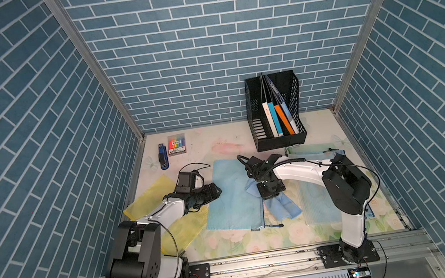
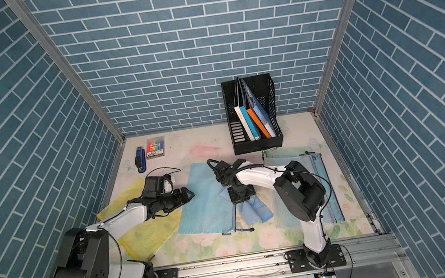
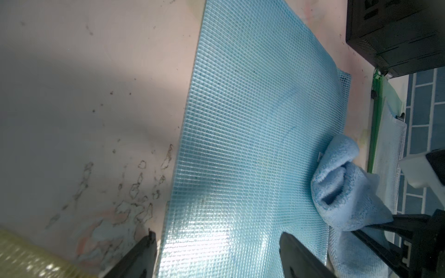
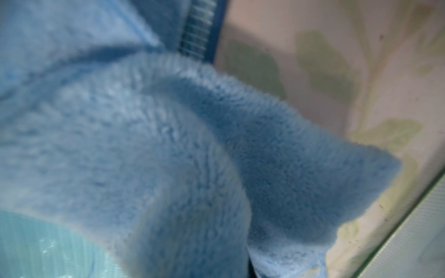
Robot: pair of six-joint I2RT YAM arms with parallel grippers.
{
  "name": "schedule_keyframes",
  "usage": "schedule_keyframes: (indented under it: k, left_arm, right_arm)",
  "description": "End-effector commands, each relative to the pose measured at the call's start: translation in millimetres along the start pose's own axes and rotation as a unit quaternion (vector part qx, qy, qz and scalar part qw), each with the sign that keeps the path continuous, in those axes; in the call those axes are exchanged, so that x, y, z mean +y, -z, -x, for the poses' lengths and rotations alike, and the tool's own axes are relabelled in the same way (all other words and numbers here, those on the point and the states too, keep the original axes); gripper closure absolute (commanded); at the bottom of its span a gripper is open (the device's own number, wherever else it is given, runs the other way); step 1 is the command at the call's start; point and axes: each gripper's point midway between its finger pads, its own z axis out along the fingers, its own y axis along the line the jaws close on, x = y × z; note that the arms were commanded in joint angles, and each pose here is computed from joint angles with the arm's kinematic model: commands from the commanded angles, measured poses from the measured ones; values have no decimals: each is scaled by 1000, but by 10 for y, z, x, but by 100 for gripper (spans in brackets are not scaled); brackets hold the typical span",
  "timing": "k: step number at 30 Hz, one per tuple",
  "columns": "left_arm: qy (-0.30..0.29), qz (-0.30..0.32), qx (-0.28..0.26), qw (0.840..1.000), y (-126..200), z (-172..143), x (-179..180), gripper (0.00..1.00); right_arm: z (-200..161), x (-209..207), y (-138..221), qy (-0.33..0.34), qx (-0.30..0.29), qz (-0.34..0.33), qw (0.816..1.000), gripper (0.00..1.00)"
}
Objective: Wipe the document bag
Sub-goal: Adjust the document bag at the center of the board.
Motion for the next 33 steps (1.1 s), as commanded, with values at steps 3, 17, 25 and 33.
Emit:
schedule_keyframes:
  k: [3, 17, 25, 33]
  left_arm:
    - [-19, 2, 14, 1000, -109, -61, -7, 16]
    - [-41, -19, 52, 998, -297, -280, -168, 59]
    - [-39, -44, 49, 997, -307, -379, -400, 87]
    - [-71, 48, -7, 996, -93, -90, -233, 28]
  right_arm:
    - [-49, -161, 130, 10, -4, -7, 1000, 100]
    - [-16, -134, 75, 12, 0, -5, 1000, 100]
    - [48, -396, 377, 9, -27, -35, 999, 100]
    - [202, -230, 644, -8, -71, -15, 997, 100]
